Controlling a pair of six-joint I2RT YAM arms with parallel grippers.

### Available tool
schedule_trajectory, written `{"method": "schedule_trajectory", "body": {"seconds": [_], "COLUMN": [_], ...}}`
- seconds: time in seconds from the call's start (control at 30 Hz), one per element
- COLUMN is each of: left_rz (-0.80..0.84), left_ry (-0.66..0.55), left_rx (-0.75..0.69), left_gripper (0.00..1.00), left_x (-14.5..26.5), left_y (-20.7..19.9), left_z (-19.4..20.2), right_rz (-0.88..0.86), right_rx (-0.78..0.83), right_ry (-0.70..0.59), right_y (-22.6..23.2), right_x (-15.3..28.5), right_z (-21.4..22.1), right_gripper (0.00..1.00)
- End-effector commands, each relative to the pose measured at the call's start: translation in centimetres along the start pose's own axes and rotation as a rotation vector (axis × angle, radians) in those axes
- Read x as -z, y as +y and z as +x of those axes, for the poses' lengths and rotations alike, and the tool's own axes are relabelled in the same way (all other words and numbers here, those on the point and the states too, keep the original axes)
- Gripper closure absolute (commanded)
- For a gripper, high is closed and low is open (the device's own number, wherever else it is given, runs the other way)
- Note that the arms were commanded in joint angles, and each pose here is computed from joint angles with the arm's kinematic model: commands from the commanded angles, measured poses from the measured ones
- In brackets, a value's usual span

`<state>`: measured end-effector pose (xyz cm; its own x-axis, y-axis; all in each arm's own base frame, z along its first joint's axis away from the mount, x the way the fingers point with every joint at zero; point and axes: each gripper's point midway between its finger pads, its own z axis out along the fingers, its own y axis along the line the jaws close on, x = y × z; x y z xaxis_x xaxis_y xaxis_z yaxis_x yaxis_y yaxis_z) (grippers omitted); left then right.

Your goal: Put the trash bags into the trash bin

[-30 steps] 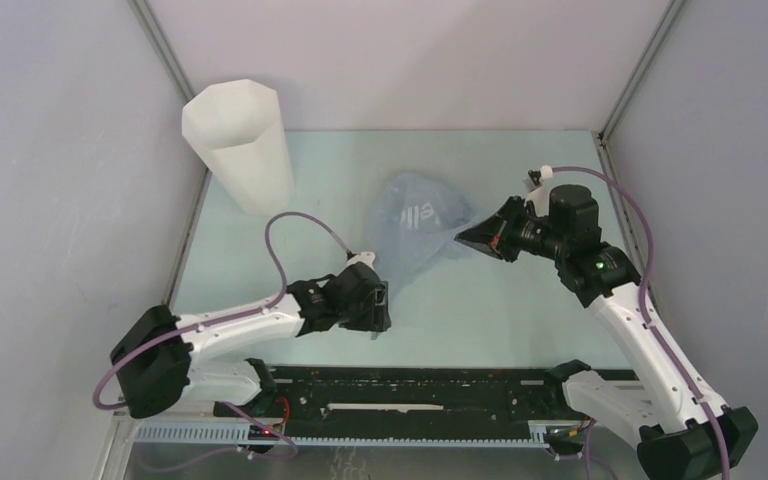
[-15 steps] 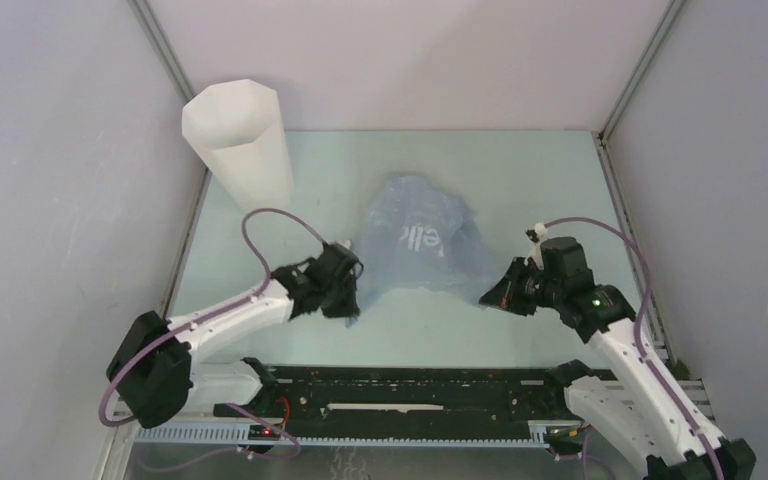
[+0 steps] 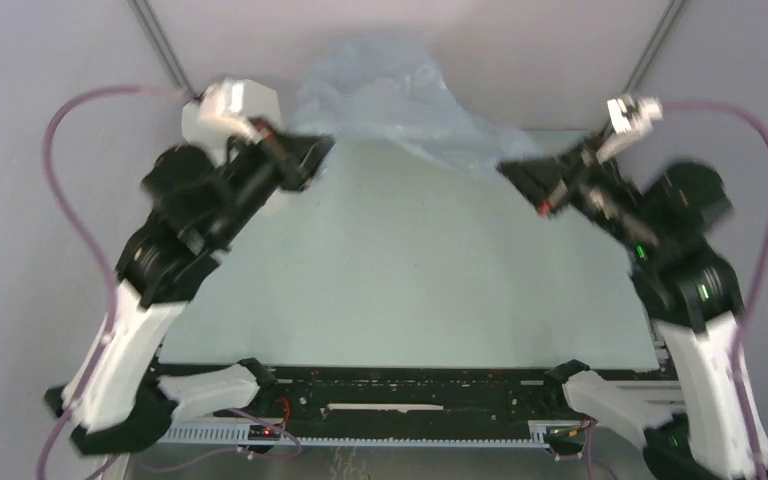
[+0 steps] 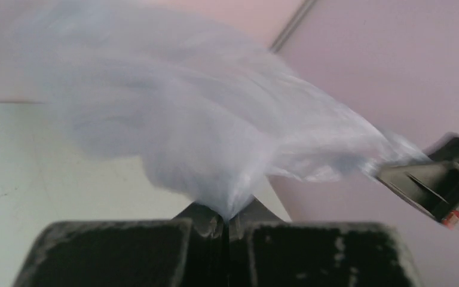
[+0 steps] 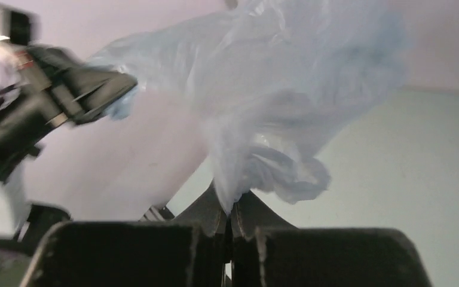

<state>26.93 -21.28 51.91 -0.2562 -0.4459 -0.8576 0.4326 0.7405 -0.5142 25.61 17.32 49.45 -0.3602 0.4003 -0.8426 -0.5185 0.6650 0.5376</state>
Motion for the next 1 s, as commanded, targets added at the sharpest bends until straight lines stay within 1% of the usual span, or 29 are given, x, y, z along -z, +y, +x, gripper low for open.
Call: {"method": "schedule_trajectory", "body": {"seconds": [0.0, 0.03, 0.07, 0.1, 0.13, 0.17, 0.2, 0.23, 0.3, 0.37, 0.43, 0.5, 0.53, 0.6, 0.63, 0.67, 0.73, 0.77, 0.9, 0.97], "left_rz": [-0.289, -0.333, -0.39, -0.449, -0.469, -0.47, -0.462, -0.448, -0.363, -0.325, -0.284, -0.228, -0.199, -0.132, -0.111, -0.097, -0.088, -0.087, -0.076, -0.066], "left_ry": [0.196, 0.295, 0.433, 0.579, 0.71, 0.792, 0.82, 0.811, 0.736, 0.638, 0.557, 0.48, 0.46, 0.416, 0.391, 0.365, 0.348, 0.355, 0.442, 0.462], "left_rx": [-0.014, 0.027, 0.075, 0.142, 0.191, 0.204, 0.196, 0.179, 0.177, 0.165, 0.121, 0.078, 0.058, 0.031, 0.027, 0.031, 0.041, 0.045, 0.059, 0.065], "left_gripper": [1.0, 1.0, 1.0, 1.0, 1.0, 1.0, 1.0, 1.0, 1.0, 1.0, 1.0, 1.0, 1.0, 1.0, 1.0, 1.0, 1.0, 1.0, 1.0, 1.0], "left_x": [1.1, 1.5, 2.5, 4.0, 5.8, 7.4, 8.6, 9.4, 9.2, 8.0, 6.1, 3.9, 3.1, 1.8, 1.6, 1.6, 1.6, 1.7, 2.8, 3.4], "left_y": [10.6, 13.3, 16.3, 18.6, 19.7, 20.2, 20.1, 19.7, 18.1, 17.1, 15.4, 12.4, 11.0, 8.2, 7.4, 6.8, 6.5, 6.6, 7.5, 7.7], "left_z": [12.3, 16.9, 22.4, 27.6, 31.8, 34.8, 36.2, 36.5, 35.3, 32.5, 28.4, 22.9, 20.8, 17.2, 15.8, 14.7, 14.3, 14.7, 17.9, 18.8], "right_rz": [0.062, 0.121, 0.177, 0.236, 0.272, 0.292, 0.302, 0.307, 0.276, 0.241, 0.211, 0.203, 0.2, 0.176, 0.15, 0.132, 0.129, 0.139, 0.218, 0.237], "right_rx": [0.029, -0.037, -0.105, -0.188, -0.25, -0.297, -0.325, -0.333, -0.305, -0.25, -0.179, -0.133, -0.12, -0.087, -0.075, -0.074, -0.077, -0.079, -0.093, -0.099], "right_ry": [0.061, 0.163, 0.292, 0.45, 0.576, 0.672, 0.728, 0.746, 0.686, 0.561, 0.461, 0.426, 0.436, 0.416, 0.382, 0.36, 0.325, 0.318, 0.33, 0.32], "right_y": [-3.5, -6.3, -8.9, -11.6, -13.1, -13.8, -13.9, -13.8, -12.9, -12.0, -10.8, -9.7, -8.9, -7.2, -5.9, -5.3, -4.9, -5.1, -6.8, -7.0], "right_x": [2.2, 1.6, 1.5, 2.0, 3.1, 4.2, 5.2, 5.9, 6.1, 5.4, 4.5, 3.6, 3.5, 3.2, 3.3, 3.5, 4.2, 4.7, 6.7, 7.6], "right_z": [8.0, 12.4, 17.4, 23.3, 27.7, 30.9, 33.1, 34.1, 33.3, 30.0, 25.9, 22.2, 20.8, 17.8, 16.0, 15.3, 14.7, 14.9, 16.7, 16.9], "right_gripper": [1.0, 1.0, 1.0, 1.0, 1.0, 1.0, 1.0, 1.0, 1.0, 1.0, 1.0, 1.0, 1.0, 1.0, 1.0, 1.0, 1.0, 1.0, 1.0, 1.0]}}
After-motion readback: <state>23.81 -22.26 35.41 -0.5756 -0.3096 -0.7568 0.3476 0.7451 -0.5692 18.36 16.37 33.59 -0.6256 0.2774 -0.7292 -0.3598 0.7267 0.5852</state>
